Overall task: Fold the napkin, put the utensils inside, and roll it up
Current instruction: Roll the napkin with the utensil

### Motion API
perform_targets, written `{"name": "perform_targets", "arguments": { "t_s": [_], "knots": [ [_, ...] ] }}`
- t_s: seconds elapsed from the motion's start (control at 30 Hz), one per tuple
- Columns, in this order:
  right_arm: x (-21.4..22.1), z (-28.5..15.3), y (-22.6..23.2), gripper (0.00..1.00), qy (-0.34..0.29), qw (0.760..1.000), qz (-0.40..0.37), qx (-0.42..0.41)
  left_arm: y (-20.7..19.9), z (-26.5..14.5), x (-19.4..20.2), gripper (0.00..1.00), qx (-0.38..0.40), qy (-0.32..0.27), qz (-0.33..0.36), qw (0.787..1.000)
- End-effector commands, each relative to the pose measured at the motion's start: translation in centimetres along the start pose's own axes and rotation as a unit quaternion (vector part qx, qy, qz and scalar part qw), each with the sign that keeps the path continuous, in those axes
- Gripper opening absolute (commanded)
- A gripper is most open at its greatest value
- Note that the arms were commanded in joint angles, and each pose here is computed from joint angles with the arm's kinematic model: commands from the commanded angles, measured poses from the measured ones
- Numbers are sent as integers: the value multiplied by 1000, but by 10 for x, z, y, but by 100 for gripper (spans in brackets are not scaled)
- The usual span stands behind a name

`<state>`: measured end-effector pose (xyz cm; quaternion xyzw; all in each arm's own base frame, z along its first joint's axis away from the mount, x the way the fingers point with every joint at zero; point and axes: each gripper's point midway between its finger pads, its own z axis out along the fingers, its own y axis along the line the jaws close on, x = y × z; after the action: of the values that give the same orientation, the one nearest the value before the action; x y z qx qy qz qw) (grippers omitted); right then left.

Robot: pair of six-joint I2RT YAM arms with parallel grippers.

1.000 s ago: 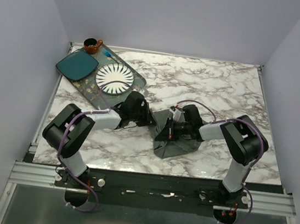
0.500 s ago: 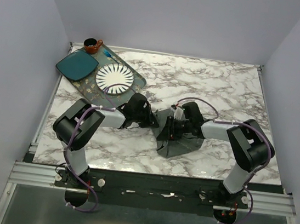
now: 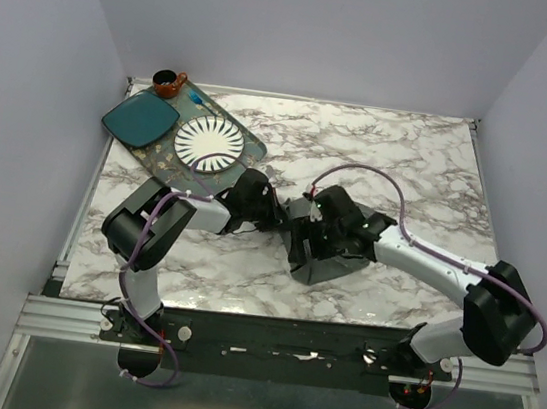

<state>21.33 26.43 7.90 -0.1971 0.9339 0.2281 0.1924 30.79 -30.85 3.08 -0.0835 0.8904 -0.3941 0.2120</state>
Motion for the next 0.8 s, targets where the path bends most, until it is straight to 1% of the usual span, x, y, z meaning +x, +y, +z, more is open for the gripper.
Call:
{"name": "perform_targets", "arguments": {
  "t_s": [0.0, 0.03, 0.1, 0.13, 0.2, 0.23, 0.27, 0.3, 0.33, 0.4, 0.47, 0.5, 0.67, 0.77],
  "knots": [
    [27, -5, -18, 98, -12, 989, -53, 139, 54, 4, 22, 0, -86, 29, -14, 996],
    [27, -5, -22, 100, -23, 985, -51, 164, 54, 4, 22, 0, -87, 29, -14, 996],
    [32, -2, -14, 100, -24, 982, -66, 176, 55, 4, 24, 0, -88, 31, -16, 996],
    [28, 2, -15, 100, -31, 977, -64, 200, 55, 5, 24, 0, -88, 32, -17, 995],
    [32, 8, -13, 100, -17, 972, -74, 221, 55, 5, 23, 0, -88, 32, -17, 995],
    [31, 7, -14, 100, -26, 966, -63, 251, 54, 5, 24, 0, -88, 33, -18, 995],
    [32, 15, -15, 100, -13, 958, -66, 278, 55, 5, 23, 0, -89, 32, -19, 995],
    [38, 12, -20, 100, 4, 950, -73, 304, 53, 5, 23, 0, -87, 32, -19, 996],
    [38, 14, -19, 100, -1, 945, -76, 318, 54, 4, 23, 0, -89, 32, -18, 995],
    [39, 22, -12, 99, 0, 947, -81, 310, 54, 4, 23, 0, -89, 32, -17, 995],
    [40, 23, -7, 97, -5, 952, -66, 299, 52, 4, 22, 0, -87, 32, -17, 995],
    [38, 19, -7, 94, -12, 953, -61, 298, 53, 4, 22, 0, -88, 31, -18, 995],
    [35, 7, -9, 92, -24, 955, -51, 292, 53, 4, 22, 0, -88, 32, -18, 995],
    [35, 4, -11, 86, -26, 962, -37, 270, 53, 4, 21, 0, -89, 31, -17, 995]
  ]
}}
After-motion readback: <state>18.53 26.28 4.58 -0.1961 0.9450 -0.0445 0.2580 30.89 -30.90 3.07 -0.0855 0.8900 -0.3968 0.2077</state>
